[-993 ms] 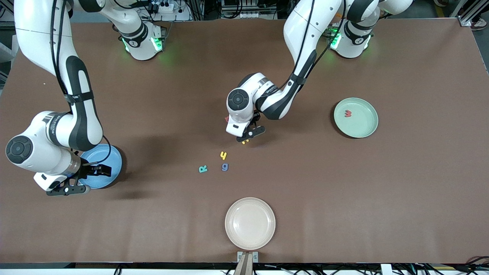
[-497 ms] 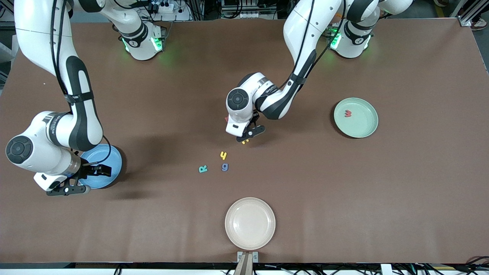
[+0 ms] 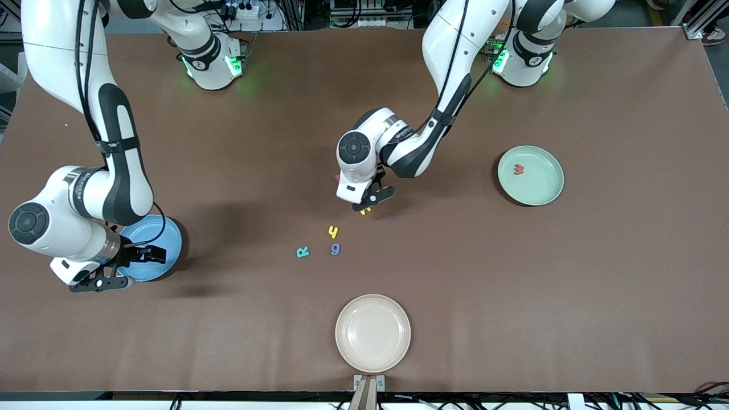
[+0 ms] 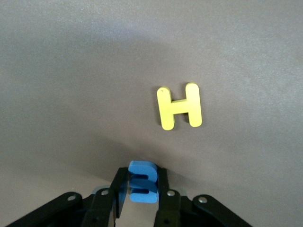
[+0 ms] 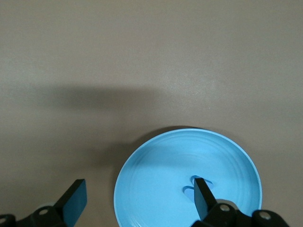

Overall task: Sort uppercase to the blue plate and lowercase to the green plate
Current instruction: 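Lower the left gripper and grasp the blue foam E, then carry the blue E to the green plate while the right gripper reaches the H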

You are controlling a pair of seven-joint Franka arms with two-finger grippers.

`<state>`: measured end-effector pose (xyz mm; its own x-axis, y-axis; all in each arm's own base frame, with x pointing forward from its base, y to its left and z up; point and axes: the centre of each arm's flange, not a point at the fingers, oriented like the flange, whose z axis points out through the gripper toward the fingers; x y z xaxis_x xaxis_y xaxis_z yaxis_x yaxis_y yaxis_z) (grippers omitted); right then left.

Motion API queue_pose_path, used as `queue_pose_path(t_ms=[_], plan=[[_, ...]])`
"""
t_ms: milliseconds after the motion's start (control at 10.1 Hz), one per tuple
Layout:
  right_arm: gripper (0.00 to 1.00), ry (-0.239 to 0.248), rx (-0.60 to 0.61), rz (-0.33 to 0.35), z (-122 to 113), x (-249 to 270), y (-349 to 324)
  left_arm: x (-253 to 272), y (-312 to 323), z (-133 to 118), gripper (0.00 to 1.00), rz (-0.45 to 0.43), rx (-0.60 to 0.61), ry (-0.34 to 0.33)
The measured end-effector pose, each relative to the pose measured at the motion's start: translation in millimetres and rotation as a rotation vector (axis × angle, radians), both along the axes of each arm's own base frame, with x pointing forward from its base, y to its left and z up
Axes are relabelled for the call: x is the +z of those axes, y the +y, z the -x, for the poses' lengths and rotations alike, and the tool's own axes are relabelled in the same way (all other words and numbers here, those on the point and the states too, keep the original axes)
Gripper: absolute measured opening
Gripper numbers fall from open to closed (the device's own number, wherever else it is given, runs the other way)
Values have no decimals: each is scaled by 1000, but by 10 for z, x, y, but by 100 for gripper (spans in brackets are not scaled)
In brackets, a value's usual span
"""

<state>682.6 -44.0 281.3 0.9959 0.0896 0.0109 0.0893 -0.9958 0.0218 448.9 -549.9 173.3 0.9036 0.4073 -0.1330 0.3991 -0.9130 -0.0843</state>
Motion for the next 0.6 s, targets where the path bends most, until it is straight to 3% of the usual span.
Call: queue_pose_path(t_ms=[596], plan=[[100, -2, -26, -2, -19, -5, 270, -4, -10, -1, 31, -2, 18, -1]])
